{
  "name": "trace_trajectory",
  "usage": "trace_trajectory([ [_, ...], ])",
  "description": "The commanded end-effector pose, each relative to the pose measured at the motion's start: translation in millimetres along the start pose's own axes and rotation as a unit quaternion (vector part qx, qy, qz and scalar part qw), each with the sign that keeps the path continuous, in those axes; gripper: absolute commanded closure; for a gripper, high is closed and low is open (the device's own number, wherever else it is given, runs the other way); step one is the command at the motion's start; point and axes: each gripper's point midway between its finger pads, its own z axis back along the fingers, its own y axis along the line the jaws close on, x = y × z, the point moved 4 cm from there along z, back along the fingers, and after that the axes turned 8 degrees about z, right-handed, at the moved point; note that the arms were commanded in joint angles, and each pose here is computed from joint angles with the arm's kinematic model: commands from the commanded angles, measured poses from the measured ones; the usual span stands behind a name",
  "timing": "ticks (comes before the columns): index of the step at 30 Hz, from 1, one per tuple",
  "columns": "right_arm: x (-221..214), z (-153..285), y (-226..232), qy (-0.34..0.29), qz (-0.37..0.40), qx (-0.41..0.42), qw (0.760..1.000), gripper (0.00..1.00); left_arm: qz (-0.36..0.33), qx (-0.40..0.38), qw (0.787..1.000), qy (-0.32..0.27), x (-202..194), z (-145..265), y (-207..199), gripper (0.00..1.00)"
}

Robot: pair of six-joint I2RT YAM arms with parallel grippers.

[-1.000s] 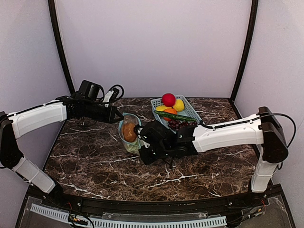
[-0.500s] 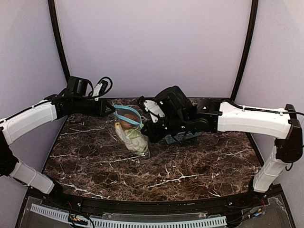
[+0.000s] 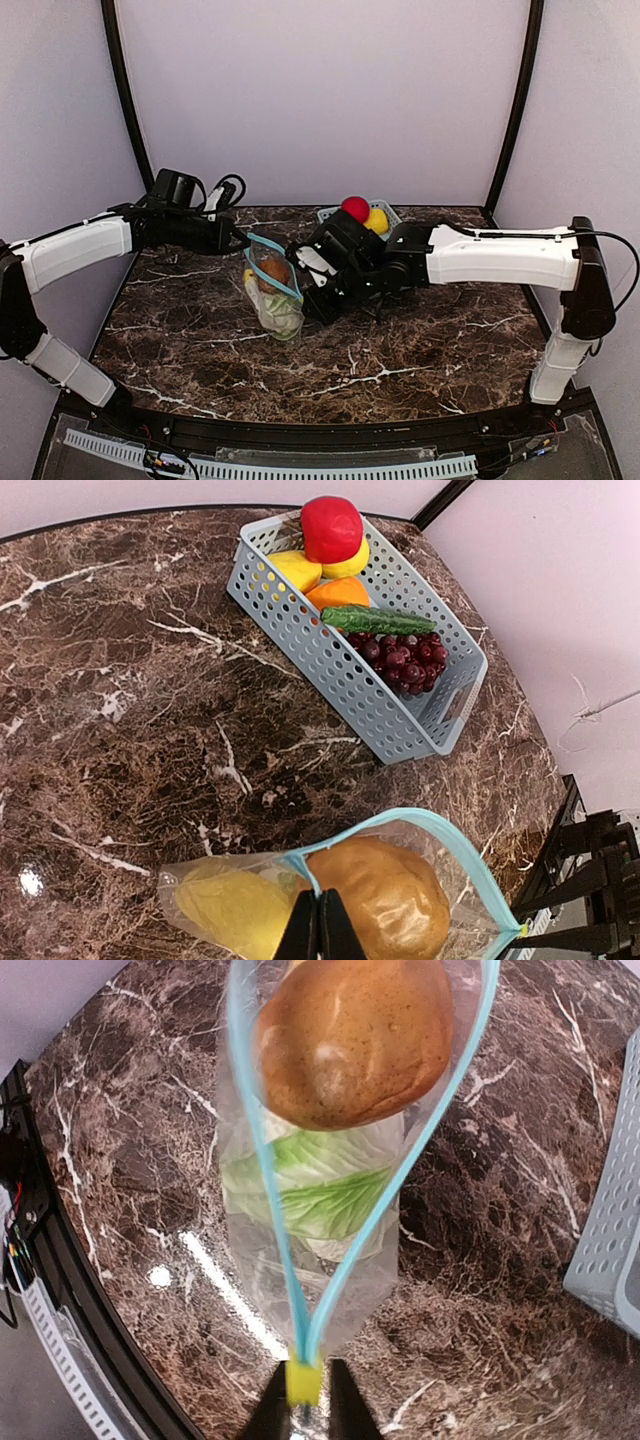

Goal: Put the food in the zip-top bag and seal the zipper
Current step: Adjust the zipper food storage bag at the center of the board, then pass from the left arm to the right

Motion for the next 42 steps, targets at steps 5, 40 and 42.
trace_trajectory([
  [5,20,30,-21,-0.042,-0.034,-0.033,0.998,0.38,0.013,-0.014,1.000,0.011,-3,-10,4,0.99],
  [40,12,-20,52,-0.162,-0.001,-0.044,0.986,0.62,0.010,0.004,1.000,0.005,-2,-8,9,0.99],
  [42,13,-29,60,-0.157,0.004,-0.044,0.987,0.62,0.010,0.004,1.000,0.005,-2,-9,9,0.99],
])
